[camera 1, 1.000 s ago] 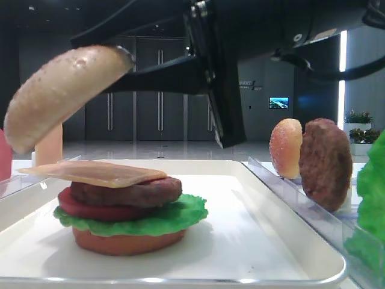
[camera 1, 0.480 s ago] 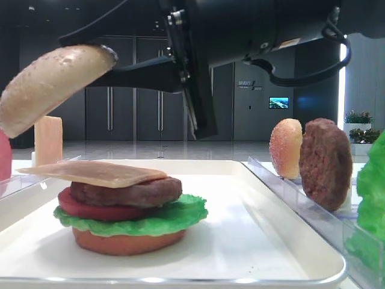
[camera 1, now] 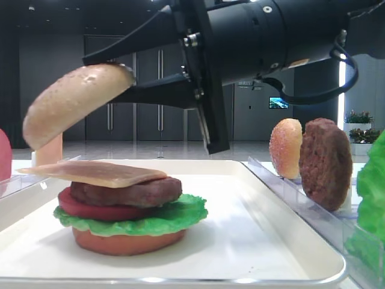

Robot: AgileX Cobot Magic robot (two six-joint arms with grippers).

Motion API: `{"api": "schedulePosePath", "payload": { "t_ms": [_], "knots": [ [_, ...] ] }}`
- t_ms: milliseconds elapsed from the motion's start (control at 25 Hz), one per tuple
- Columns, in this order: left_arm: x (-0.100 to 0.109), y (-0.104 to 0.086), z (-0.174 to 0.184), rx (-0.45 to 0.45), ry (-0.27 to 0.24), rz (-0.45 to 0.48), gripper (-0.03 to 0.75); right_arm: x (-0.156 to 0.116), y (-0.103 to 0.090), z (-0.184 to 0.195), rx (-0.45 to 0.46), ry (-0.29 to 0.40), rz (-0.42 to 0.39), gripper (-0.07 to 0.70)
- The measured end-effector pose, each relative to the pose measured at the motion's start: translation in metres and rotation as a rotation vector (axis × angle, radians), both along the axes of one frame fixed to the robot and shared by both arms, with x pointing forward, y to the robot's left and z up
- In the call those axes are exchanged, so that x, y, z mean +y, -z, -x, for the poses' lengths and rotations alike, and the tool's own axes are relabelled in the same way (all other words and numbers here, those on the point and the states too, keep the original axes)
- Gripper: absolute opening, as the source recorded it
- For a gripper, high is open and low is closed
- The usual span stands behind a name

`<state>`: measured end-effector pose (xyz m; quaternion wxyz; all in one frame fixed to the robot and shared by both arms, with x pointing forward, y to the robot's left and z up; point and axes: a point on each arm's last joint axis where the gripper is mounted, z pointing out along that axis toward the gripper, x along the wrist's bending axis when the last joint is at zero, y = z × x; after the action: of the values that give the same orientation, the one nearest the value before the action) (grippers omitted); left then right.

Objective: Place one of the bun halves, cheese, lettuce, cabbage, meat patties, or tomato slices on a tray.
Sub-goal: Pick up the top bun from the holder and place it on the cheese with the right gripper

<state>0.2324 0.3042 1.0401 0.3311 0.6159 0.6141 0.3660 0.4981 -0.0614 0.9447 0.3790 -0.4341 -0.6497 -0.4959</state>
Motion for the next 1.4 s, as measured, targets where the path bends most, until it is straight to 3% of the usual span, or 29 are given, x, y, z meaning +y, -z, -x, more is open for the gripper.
{"api": "schedulePosePath", "payload": {
  "t_ms": [1400],
  "knots": [
    [0.0,0.0,0.0,0.0,0.0,0.0,0.391,-0.0055,0.0021,-0.0007,-0.01,-0.004,-0.015,0.206]
  ]
}}
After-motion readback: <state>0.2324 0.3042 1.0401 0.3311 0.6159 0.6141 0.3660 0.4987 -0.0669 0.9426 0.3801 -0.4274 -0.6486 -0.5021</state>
